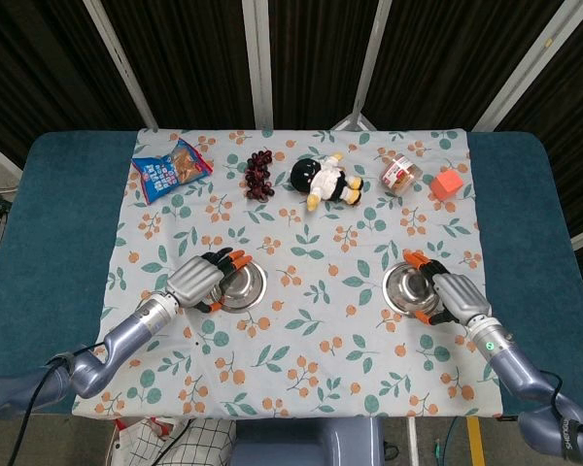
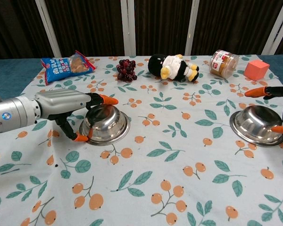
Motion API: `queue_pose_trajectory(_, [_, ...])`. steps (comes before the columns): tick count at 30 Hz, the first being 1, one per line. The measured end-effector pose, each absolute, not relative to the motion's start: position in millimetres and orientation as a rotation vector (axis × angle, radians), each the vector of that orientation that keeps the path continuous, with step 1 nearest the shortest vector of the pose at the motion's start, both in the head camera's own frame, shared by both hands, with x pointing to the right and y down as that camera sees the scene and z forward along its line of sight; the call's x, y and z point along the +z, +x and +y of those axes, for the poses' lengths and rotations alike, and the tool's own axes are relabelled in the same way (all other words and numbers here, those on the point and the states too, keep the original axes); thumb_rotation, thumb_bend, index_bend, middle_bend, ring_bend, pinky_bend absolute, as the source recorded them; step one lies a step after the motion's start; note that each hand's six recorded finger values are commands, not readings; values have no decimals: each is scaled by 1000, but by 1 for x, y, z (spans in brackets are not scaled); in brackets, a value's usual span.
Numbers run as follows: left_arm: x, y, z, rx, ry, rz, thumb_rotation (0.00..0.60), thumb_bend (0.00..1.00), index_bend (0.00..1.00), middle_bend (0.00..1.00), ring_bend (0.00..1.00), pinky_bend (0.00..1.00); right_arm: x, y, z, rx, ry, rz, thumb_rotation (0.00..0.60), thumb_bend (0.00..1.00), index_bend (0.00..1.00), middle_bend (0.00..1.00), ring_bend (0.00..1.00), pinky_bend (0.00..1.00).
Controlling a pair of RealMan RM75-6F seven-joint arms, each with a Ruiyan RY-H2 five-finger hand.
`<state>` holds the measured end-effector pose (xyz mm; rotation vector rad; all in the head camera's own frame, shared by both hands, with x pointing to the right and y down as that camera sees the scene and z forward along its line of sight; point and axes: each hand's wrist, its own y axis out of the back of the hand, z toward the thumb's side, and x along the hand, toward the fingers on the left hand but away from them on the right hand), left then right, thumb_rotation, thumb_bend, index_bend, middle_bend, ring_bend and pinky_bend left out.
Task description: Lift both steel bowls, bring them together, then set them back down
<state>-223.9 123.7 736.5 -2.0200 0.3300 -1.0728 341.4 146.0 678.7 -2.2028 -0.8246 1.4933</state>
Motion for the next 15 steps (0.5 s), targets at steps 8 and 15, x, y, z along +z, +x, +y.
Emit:
queue_pose_trajectory(8, [719, -224, 125, -1010, -2035, 393, 600, 117, 0, 0, 0, 146, 659, 331, 143, 1388, -2238, -851, 505, 329, 0, 0, 0, 242])
queue_pose_trajectory(15, [686, -230, 130, -915, -2032, 526, 600, 114, 0, 0, 0, 117, 627, 329, 142, 1241, -2150, -919, 380, 329, 0, 0, 0, 91])
